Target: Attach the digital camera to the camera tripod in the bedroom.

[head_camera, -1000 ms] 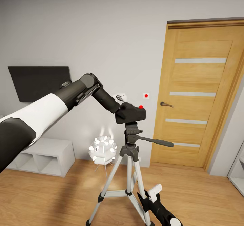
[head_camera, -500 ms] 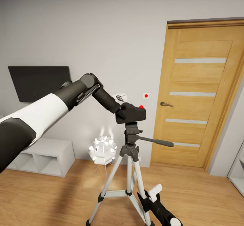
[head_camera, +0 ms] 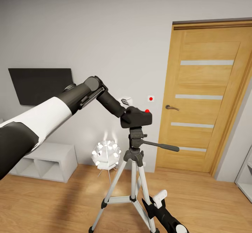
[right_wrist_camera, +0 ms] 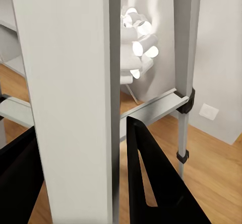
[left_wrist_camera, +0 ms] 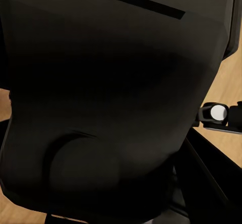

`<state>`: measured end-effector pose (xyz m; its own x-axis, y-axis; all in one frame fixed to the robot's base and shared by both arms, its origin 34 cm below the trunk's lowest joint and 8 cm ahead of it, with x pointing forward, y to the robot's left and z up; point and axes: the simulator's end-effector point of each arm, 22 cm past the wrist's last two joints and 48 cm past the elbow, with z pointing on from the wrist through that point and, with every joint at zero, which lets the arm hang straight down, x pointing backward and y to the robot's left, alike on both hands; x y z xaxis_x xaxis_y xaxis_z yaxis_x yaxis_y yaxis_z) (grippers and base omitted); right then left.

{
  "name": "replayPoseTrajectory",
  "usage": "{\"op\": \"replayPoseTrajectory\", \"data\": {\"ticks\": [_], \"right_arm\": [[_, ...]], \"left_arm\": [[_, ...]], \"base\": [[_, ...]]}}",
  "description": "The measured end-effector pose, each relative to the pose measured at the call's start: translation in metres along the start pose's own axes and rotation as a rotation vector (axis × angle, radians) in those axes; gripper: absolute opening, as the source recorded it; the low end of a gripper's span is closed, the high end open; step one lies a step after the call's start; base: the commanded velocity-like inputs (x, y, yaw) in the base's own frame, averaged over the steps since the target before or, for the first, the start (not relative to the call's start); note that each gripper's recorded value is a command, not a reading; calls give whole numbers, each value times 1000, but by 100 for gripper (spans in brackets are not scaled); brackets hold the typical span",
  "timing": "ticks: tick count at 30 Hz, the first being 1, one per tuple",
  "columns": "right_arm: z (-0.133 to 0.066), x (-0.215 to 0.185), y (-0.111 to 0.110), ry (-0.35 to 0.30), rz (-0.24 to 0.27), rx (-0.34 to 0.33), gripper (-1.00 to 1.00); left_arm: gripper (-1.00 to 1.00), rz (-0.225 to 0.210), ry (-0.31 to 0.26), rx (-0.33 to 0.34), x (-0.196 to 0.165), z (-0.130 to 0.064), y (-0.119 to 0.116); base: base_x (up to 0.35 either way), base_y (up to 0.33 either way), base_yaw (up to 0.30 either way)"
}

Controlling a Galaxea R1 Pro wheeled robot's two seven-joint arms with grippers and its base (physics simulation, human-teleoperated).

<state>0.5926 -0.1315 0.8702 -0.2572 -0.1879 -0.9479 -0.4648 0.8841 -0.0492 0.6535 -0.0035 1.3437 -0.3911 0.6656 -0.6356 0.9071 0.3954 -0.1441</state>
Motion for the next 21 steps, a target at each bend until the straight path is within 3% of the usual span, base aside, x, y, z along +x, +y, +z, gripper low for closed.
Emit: {"op": "replayPoseTrajectory", "data": {"ticks": [1,2,4,5,21], "right_arm": [[0,0,0,0,0,0,-100],[0,0,0,0,0,0,-100],[0,0,0,0,0,0,-100],[0,0,2,-1,-3,-5,-100],[0,0,2,-1,-5,-5,-100]], "left_arm": [[-100,0,1,3,0,2,-1],[100,0,3,8,1,4,-2],[100,2,3,10,0,5,-4],[100,22,14,-23,3,5,4],[100,22,15,-20,3,6,4]], "base": [[0,0,0],[0,0,0],[0,0,0],[0,0,0],[0,0,0]]}}
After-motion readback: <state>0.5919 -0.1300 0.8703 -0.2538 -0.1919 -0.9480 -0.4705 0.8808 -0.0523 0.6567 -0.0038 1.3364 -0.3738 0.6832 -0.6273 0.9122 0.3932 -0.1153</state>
